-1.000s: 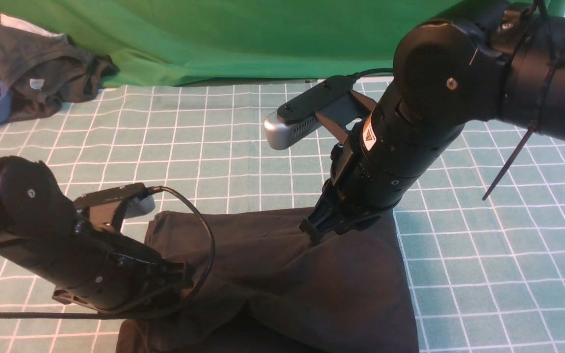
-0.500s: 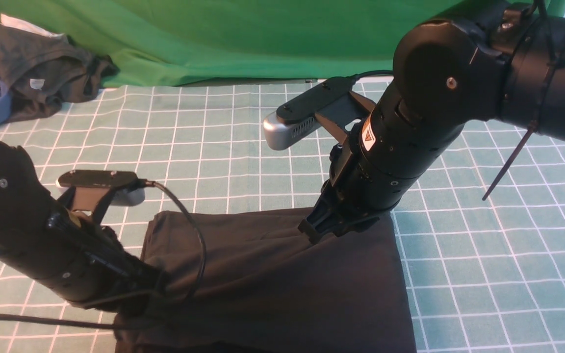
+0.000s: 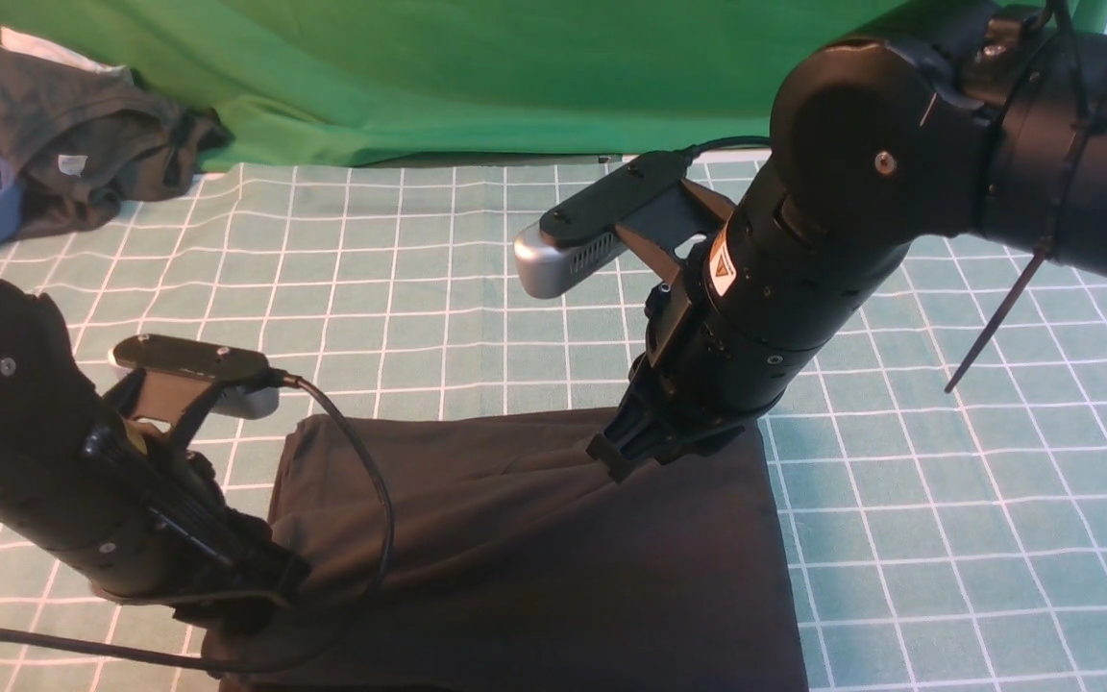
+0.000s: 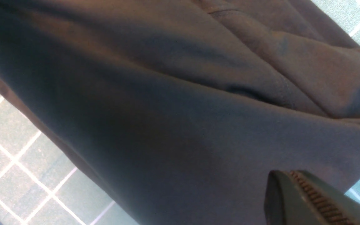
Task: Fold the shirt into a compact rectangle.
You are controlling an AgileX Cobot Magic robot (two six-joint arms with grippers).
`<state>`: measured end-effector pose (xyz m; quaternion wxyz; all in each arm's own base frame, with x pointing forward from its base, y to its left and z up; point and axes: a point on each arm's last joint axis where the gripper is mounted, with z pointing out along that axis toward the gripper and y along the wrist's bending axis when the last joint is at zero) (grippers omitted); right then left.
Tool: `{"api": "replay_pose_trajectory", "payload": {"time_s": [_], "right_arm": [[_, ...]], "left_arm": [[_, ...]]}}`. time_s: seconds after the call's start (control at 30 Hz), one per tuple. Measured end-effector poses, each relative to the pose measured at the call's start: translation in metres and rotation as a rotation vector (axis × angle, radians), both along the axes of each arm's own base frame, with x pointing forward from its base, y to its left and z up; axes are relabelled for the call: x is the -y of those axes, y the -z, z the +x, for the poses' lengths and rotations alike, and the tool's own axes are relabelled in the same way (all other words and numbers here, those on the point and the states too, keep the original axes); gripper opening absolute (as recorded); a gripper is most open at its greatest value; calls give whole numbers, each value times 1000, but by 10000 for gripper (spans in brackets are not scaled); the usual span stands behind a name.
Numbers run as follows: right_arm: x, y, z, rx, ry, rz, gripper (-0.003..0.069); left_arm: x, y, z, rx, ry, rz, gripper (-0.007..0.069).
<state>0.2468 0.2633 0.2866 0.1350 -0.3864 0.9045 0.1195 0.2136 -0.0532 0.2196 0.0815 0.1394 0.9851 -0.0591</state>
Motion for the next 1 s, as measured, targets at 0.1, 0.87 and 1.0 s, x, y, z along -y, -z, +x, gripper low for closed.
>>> {"api": "replay_pose_trajectory", "payload": {"time_s": [0.1,0.87,1.0], "right_arm": [[0,0,0,4,-12,-2,25],[39,4,6,-79,61,-161,18],[40,29,-4,-164,72,-152,16]], "left_arm": [[-1,-8,-1,-7,3,11,377],[21,-70,10,129,-84,-268,6],[24,-48,24,47,-97,-258,2]]}}
